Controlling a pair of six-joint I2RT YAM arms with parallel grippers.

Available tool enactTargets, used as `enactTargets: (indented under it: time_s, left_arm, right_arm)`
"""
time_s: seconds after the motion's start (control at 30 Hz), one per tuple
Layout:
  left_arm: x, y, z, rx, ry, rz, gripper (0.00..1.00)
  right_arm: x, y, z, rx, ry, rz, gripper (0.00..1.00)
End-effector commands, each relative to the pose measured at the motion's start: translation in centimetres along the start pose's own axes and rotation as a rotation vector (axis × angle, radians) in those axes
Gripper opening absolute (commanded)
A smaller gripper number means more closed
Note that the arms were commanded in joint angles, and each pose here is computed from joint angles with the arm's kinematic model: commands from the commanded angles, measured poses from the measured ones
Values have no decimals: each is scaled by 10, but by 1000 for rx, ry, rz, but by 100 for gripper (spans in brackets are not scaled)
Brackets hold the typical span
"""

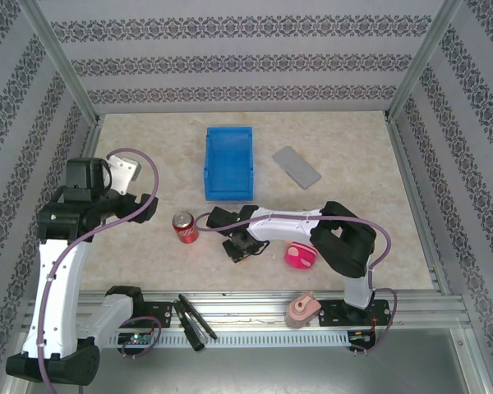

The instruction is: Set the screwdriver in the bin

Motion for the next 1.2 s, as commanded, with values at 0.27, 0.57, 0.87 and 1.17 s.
enactTargets:
  time_s: [0.27, 0.57, 0.87, 1.17]
  left_arm:
    - [-8, -4, -5, -2, 24, -28, 99]
    - [-12, -5, -6, 3, 25, -42, 99]
    - [-14, -6, -6, 45, 14, -60, 99]
    - [-9, -3, -12, 46, 59, -67, 99]
  right_arm:
    - [-4, 10, -6, -15, 35, -19, 18]
    - [-36, 5, 0, -48, -21, -61, 17]
    - [-70, 6, 1, -67, -90, -57, 18]
    - [-123, -27, -10, 18, -211, -159, 18]
Point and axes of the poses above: each hand's point on the last joint's axis, 136 mm out from that joint toward the fingers, its own x axis out along the fingers, its own z axis along the line the jaws close on, y = z × x, the point moved 5 cm from there along -x, back along the fingers, and after that the axes turned 10 degrees about x, right-handed, at the moved point
